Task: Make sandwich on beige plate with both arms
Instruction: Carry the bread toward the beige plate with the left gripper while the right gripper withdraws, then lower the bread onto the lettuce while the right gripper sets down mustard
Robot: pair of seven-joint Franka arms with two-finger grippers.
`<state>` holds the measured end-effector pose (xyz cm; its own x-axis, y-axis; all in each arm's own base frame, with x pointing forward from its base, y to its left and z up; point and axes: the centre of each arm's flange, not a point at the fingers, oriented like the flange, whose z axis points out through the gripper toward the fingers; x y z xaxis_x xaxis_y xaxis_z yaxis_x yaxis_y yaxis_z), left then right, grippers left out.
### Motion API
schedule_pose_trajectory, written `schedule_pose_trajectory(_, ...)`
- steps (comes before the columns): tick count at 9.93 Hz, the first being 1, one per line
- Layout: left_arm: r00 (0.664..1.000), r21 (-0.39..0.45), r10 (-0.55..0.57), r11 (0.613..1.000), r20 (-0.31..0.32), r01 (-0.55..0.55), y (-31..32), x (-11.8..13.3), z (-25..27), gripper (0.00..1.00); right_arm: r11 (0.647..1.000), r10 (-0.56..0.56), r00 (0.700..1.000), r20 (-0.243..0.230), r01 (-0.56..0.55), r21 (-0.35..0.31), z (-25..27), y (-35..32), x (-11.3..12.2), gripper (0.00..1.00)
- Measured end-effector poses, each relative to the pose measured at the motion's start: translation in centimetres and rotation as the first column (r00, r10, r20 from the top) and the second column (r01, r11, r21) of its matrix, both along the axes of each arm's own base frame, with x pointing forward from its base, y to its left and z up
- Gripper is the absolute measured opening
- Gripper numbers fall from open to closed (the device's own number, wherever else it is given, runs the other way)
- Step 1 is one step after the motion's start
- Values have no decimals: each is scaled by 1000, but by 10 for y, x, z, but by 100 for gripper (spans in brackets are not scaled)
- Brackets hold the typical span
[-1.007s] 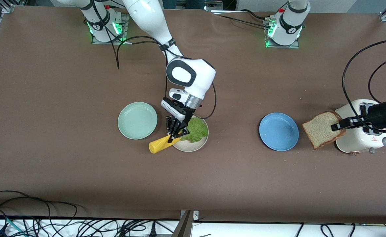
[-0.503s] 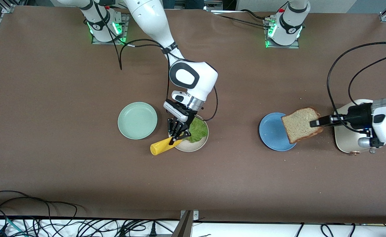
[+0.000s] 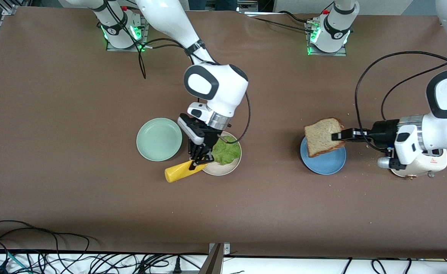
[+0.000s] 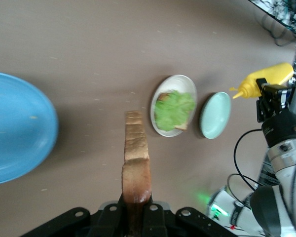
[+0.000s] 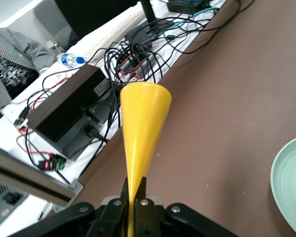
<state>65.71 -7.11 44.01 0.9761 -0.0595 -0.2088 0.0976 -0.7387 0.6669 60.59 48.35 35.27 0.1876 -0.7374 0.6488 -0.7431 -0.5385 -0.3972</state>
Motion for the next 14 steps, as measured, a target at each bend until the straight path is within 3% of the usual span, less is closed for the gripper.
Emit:
schedule_pose_trajectory(2,999,-81,-8,997,-32,5,-27,1,-10,10,995,-49,996,-76,55,86,19,-27,13,4)
schedule_pose_trajectory(4,994,-199,-31,980,-106,9,-71,1,-42,10,985,-71,984,-164,95,143,30,-58,20,4)
schedule_pose_trajectory(6,985,-239,-69,970,-159,29,-128,-2,-84,10,960,-105,971,-214,155,233,51,-103,33,4)
schedule_pose_trajectory(10,965,-329,-5,941,-260,-84,-194,-6,-158,10,850,-160,927,-338,303,430,84,-192,38,4)
schedule_pose_trajectory(14,944,-373,94,902,-316,-215,-237,-7,-194,10,796,-26,889,-456,294,529,77,-274,48,4)
